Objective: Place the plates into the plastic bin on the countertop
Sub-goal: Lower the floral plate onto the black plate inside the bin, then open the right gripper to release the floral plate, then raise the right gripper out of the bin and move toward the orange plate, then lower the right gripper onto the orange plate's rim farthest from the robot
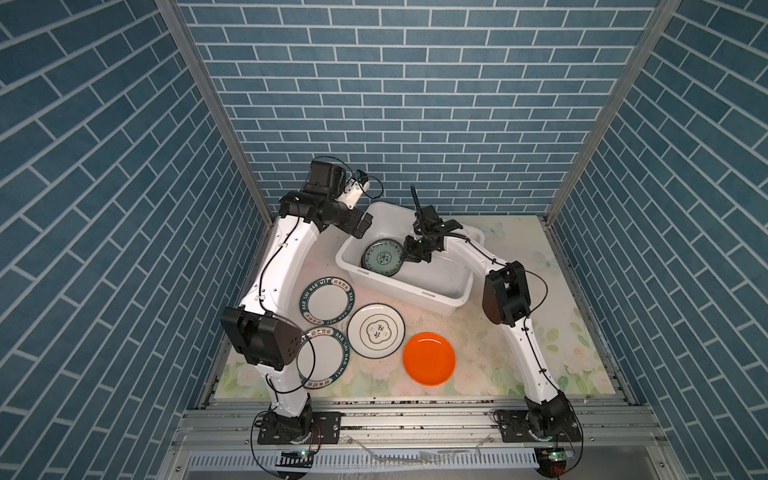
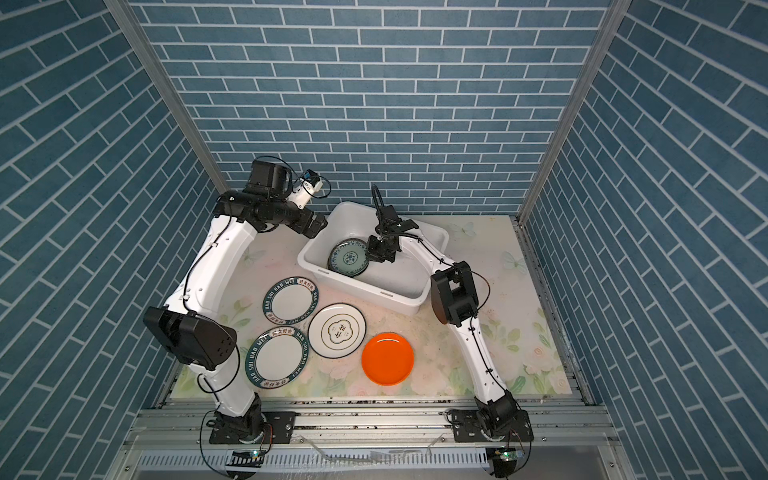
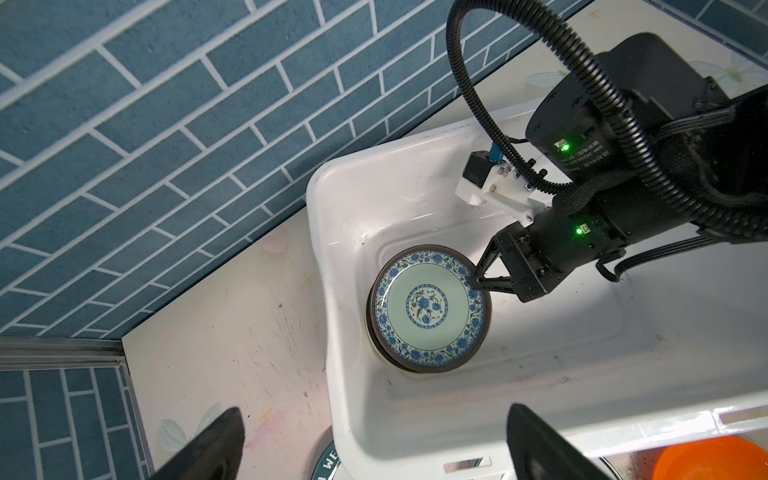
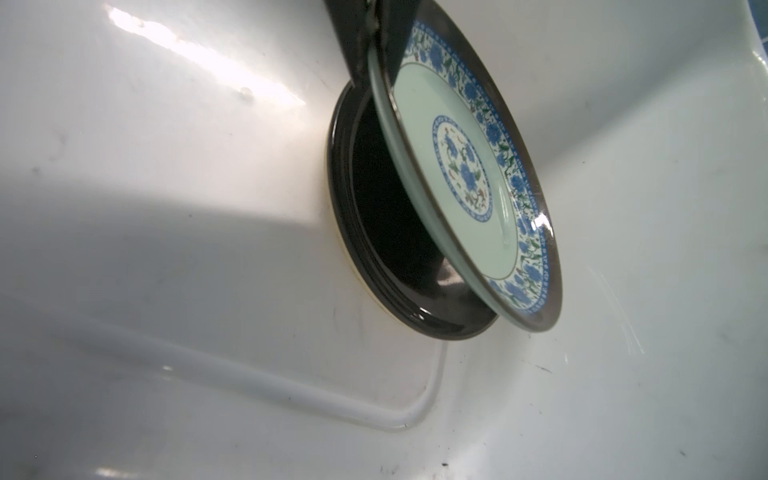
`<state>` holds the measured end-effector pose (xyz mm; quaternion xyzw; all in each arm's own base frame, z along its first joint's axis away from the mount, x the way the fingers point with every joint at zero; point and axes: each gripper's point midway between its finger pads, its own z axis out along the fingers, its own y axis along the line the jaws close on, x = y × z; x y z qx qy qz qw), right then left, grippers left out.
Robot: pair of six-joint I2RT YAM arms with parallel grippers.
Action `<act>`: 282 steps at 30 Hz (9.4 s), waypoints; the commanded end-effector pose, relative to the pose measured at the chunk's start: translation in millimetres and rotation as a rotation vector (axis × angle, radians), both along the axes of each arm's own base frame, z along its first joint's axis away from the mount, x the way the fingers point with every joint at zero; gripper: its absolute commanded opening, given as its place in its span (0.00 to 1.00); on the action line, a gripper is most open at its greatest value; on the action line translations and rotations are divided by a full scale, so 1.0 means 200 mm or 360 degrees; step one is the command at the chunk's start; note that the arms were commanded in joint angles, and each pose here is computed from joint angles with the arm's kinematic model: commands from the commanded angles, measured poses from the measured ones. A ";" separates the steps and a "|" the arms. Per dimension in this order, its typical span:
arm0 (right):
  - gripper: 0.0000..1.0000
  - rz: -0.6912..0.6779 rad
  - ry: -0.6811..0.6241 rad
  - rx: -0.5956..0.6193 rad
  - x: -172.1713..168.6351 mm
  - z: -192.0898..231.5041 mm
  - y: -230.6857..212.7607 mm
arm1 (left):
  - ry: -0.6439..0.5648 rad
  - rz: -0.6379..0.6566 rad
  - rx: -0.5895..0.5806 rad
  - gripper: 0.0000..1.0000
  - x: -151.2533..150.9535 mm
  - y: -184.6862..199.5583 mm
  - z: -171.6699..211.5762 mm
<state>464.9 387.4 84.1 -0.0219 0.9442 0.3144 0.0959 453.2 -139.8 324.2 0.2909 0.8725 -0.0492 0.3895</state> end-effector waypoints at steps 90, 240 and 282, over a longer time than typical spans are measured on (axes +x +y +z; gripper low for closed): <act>0.08 -0.0030 0.0133 0.0024 0.04 -0.10 0.01 | 0.0099 0.0043 -0.0061 0.99 0.04 0.06 -0.06; 0.33 -0.0403 0.0106 0.0039 -1.51 0.13 -1.09 | 0.0131 -0.0583 -0.0071 0.99 -0.31 -0.56 0.05; 0.31 0.0026 0.0311 -0.0196 -1.55 -0.25 -0.86 | 0.0142 -0.0577 0.0002 0.99 -0.34 -0.52 0.01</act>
